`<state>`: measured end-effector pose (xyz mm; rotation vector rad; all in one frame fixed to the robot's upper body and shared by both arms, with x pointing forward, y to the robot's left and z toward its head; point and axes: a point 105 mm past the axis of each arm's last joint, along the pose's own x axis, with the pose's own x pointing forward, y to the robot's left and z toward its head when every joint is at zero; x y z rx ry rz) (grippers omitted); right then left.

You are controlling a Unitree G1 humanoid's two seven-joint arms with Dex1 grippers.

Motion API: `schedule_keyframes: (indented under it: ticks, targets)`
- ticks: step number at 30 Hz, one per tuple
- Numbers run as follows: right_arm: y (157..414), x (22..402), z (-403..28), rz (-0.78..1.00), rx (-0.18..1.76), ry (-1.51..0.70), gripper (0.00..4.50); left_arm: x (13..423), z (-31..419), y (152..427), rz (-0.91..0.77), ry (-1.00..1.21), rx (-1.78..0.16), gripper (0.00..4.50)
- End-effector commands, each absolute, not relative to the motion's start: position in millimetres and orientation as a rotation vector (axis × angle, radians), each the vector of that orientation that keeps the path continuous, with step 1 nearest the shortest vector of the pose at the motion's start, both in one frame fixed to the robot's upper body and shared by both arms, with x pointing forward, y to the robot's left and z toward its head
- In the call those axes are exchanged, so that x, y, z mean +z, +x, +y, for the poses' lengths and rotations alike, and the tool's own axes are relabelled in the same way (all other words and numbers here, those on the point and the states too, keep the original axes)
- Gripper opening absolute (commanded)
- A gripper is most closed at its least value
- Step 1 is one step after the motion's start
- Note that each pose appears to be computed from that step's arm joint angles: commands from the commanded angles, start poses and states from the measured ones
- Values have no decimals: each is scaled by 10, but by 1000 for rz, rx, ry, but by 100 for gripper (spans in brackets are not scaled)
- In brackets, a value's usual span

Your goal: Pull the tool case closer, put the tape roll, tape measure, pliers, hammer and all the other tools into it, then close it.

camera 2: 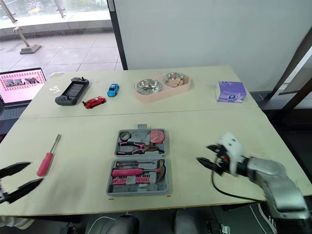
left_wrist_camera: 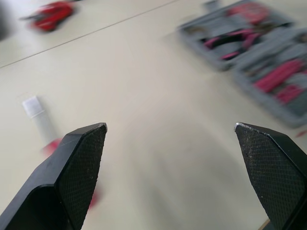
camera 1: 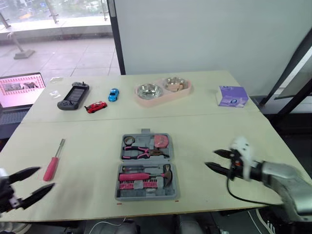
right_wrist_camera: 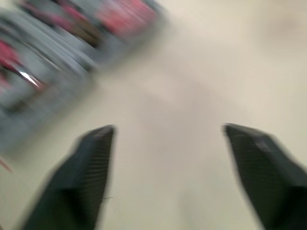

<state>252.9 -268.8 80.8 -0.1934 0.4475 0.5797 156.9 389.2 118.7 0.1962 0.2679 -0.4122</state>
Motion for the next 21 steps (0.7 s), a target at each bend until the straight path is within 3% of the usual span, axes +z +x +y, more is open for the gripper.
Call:
schedule_keyframes:
  ticks: [1,5,15,18,21]
  targets:
    - [2428,910,-3021,388,490,-225,446,1272,4179,1399,279,248,-315,450]
    - [2295,754,-3300,408,408,-214,446,1110,4401,1192,359,249,-243,450]
    - [2294,669,-3286,380,394,-192,446,994,4290,1283,327,223,-276,450]
    - [2353,719,-3206,357,413,-200,446,995,4239,1312,308,216,-280,450]
    - [2558,943,-2835,266,503,-190,446,979,4086,1392,243,176,-272,450]
